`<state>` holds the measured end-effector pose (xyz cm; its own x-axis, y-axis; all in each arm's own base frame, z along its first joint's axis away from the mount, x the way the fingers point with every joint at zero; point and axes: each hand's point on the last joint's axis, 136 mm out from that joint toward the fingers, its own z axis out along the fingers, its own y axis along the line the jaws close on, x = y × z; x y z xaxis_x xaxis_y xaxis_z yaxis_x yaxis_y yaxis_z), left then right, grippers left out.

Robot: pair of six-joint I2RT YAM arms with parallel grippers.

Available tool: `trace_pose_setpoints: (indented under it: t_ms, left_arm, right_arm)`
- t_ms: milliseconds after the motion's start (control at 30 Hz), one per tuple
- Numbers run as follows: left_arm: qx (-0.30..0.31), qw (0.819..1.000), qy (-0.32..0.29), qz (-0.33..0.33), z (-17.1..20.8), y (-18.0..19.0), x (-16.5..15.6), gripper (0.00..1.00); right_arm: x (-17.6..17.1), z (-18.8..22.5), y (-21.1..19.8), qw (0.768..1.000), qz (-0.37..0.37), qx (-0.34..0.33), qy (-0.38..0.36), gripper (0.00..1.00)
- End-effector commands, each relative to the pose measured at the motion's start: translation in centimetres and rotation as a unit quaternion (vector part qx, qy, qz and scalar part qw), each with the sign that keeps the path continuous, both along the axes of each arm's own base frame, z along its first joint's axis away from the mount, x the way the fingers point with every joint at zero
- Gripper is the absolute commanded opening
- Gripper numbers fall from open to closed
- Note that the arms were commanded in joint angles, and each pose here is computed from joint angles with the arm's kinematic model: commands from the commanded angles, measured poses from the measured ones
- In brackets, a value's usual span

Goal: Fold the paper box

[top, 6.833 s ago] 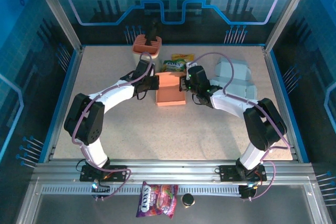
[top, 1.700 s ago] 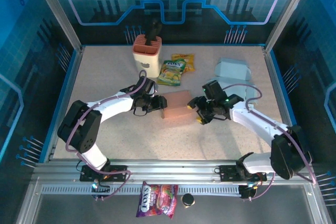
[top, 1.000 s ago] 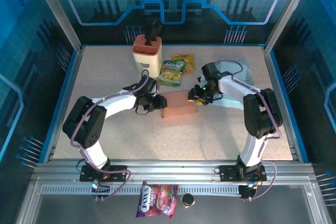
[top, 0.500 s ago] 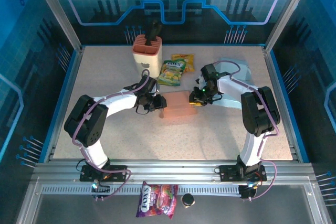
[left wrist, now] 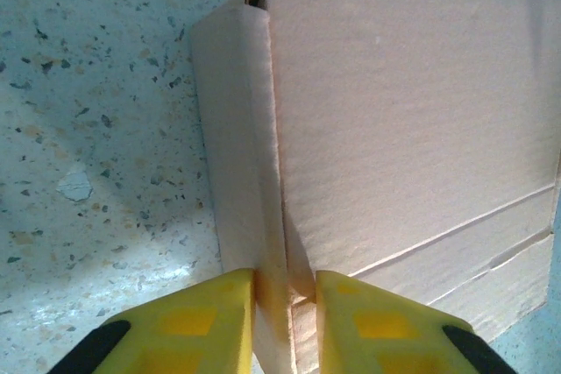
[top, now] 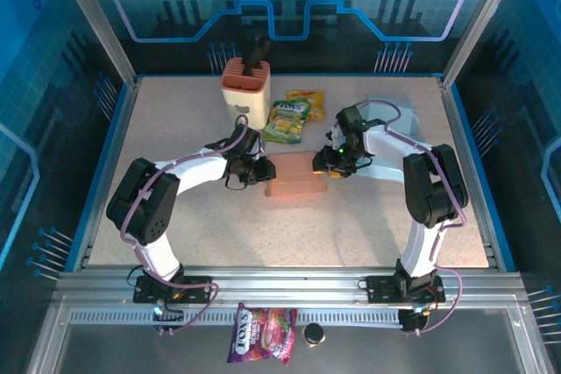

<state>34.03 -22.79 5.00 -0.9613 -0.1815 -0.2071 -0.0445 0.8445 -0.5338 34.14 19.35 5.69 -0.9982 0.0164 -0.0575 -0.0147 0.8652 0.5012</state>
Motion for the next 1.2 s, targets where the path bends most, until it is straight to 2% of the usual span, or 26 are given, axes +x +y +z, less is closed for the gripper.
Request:
trace_pose_setpoints:
  t_ms: [0,333,400,867,1167]
  left_arm:
    - [-0.004,1.0,-0.001,-0.01,0.0,-0.2,0.4,0.23]
    - [-0.004,1.0,0.0,-0.005,-0.4,0.5,-0.2,0.18]
    - [-0.005,1.0,0.001,-0.004,-0.5,0.7,-0.3,0.17]
    - [-0.013,1.0,0.016,0.015,-2.1,2.4,-1.1,0.11]
    - [-0.015,0.999,0.021,0.024,-2.5,3.2,-1.2,0.11]
  right_arm:
    - [1.4,1.6,0.8,0.999,0.013,0.044,-0.024,0.6]
    - [2.0,0.1,1.9,0.997,0.029,0.075,-0.002,0.67]
    - [1.9,0.0,2.0,0.996,0.033,0.078,0.0,0.72]
    - [1.0,-0.3,2.7,0.991,0.049,0.122,0.008,0.78]
    - [1.1,1.1,4.6,0.979,0.049,0.199,0.005,0.77]
